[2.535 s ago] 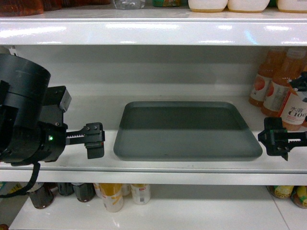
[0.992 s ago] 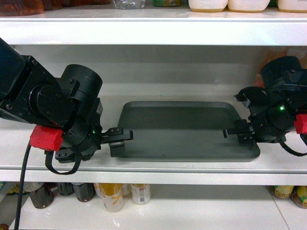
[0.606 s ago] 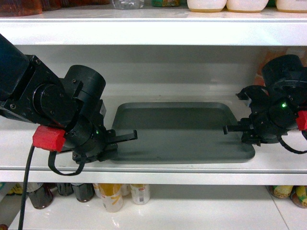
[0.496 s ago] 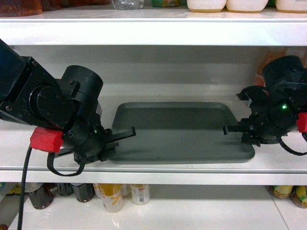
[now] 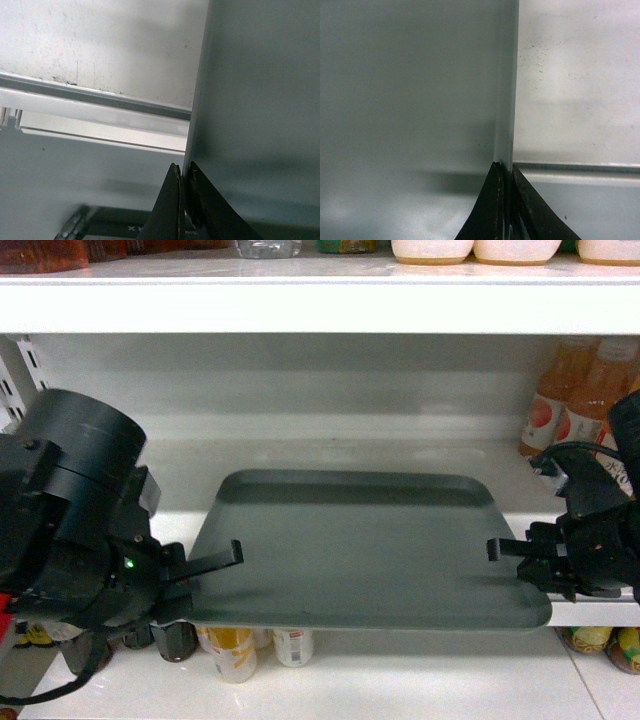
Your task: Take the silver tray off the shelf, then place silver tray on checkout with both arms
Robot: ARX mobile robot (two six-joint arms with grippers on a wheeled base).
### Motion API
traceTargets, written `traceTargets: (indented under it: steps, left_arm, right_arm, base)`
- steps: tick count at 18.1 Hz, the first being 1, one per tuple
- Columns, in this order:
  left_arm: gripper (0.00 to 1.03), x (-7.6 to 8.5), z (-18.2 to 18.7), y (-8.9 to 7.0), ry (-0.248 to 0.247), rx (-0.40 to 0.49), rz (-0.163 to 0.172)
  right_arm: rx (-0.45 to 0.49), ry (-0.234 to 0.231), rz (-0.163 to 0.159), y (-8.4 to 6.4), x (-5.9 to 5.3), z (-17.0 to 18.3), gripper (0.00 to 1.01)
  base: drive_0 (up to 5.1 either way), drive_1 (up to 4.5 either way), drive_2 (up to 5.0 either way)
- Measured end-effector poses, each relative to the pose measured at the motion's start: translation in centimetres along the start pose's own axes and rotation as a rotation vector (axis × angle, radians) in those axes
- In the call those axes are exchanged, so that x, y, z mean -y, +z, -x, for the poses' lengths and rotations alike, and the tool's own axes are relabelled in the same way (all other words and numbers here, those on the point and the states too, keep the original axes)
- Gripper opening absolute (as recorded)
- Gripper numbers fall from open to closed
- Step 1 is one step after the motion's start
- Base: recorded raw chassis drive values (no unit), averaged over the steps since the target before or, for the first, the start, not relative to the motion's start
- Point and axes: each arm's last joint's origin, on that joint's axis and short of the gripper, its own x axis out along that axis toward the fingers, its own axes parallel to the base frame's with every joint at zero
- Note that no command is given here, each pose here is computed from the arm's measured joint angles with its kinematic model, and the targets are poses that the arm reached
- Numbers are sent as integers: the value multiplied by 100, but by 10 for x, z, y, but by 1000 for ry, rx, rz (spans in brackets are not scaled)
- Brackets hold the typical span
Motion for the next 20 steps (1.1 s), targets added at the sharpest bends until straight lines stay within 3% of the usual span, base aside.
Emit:
traceTargets:
  steps: [4,6,9,17,20]
  left_arm:
    - [3,-3,60,1,-46,137,-25]
    - [3,-7,85,-10,-44,152,-46]
    - [3,-16,111,-28,-80,178,-47]
    - [3,-17,112,-30,-87,188,-49]
    - [3,-17,112,-30,-85,185,-49]
  right_arm:
    - [138,58,5,-2,-6,67,4]
    - [158,94,2,-13,-5,96,3]
    - [182,128,-4,-32,-1,127,3]
    - [192,129,2,-32,-1,130,3]
    - [191,129,2,-32,-1,130,3]
  base:
    - [0,0,0]
    - [0,0,0]
    - [0,0,0]
    - [0,0,0]
    - [-1,-431,429]
